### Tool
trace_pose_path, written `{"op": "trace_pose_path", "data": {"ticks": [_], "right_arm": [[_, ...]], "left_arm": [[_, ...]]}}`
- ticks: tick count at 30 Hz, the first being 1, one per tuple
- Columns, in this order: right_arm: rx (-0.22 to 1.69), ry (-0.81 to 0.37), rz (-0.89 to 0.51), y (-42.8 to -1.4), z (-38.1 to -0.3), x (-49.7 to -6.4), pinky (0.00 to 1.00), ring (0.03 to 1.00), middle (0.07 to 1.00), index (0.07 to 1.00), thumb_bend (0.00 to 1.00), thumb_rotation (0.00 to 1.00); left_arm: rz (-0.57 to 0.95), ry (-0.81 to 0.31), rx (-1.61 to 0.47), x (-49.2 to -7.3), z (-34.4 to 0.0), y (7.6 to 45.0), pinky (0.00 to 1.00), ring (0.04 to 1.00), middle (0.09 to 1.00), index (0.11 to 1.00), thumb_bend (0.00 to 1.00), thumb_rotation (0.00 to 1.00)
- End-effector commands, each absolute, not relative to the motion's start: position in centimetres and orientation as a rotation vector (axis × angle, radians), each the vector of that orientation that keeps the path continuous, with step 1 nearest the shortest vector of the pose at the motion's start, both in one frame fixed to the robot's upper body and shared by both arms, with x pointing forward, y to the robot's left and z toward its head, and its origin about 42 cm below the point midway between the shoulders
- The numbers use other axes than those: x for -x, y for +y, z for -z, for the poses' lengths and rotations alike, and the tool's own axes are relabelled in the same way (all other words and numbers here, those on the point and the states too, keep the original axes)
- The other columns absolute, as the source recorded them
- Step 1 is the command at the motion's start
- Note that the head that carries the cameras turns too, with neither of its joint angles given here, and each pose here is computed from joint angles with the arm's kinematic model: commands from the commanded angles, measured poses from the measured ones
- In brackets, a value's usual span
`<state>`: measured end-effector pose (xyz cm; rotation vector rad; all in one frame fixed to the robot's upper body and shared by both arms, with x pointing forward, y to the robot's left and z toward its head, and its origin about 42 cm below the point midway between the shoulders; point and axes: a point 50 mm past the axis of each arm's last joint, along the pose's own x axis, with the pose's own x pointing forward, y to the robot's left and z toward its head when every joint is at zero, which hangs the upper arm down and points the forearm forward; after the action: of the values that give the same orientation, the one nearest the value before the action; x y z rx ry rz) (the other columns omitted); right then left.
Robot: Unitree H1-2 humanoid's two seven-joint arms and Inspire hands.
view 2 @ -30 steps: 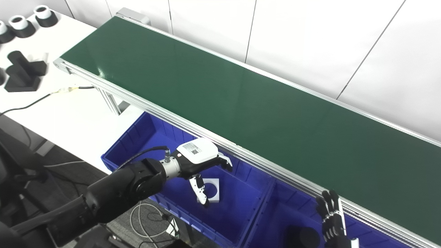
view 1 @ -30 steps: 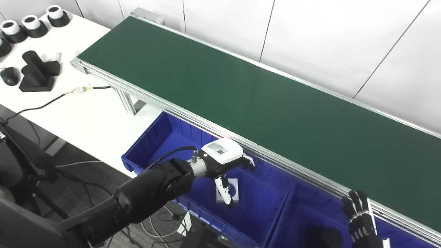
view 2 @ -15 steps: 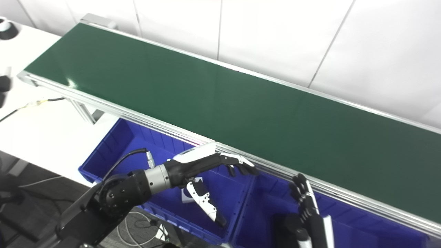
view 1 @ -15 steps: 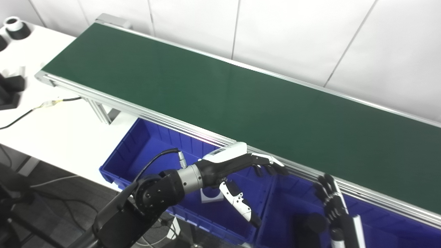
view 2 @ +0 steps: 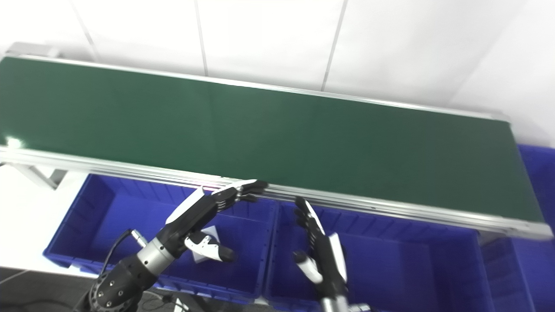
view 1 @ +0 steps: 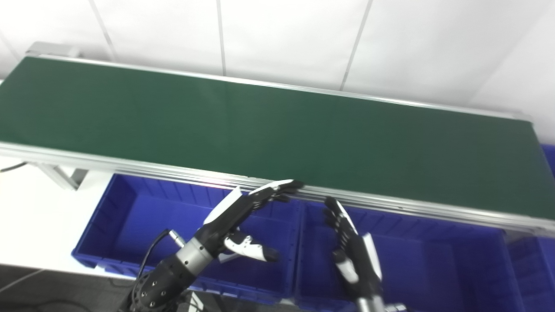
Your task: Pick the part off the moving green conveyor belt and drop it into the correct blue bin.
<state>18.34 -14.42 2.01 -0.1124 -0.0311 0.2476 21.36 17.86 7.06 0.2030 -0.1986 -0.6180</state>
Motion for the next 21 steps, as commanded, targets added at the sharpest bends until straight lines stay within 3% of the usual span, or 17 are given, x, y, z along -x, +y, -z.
{"op": "trace_pose_path", "data": {"ticks": [1,10,14,21], "right_arm": [[0.108,-0.116,-0.234,-13.7,-3.2,-18.8,0.92,0.936,0.958,0.944,0.95,0.96],[0.111,-0.135,-0.222,-13.5,-3.6,-18.3,0.96,0.968,0.975,0.938,0.96,0.96],[0.134,-0.145,-0.215,-14.2,-3.8,-18.0,1.0,0.989,0.988,0.956,0.96,0.98],[0.138,-0.145,-0.204,-15.7,-3.9,-17.6,0.99,0.981,0.983,0.95,0.96,0.97]], "left_arm": [[0.592,-0.288,-0.217,-22.3,-8.0,18.4,0.84,0.898,0.907,0.871,0.96,0.67],[0.548,-0.252,-0.206,-21.7,-7.1,18.8,0.88,0.943,0.947,0.911,0.93,0.71],[0.554,-0.213,-0.167,-20.9,-6.1,17.9,0.98,0.998,0.998,0.969,0.89,0.76],[0.529,-0.173,-0.128,-19.6,-5.0,16.0,1.0,1.0,1.0,0.993,0.85,0.82]]}}
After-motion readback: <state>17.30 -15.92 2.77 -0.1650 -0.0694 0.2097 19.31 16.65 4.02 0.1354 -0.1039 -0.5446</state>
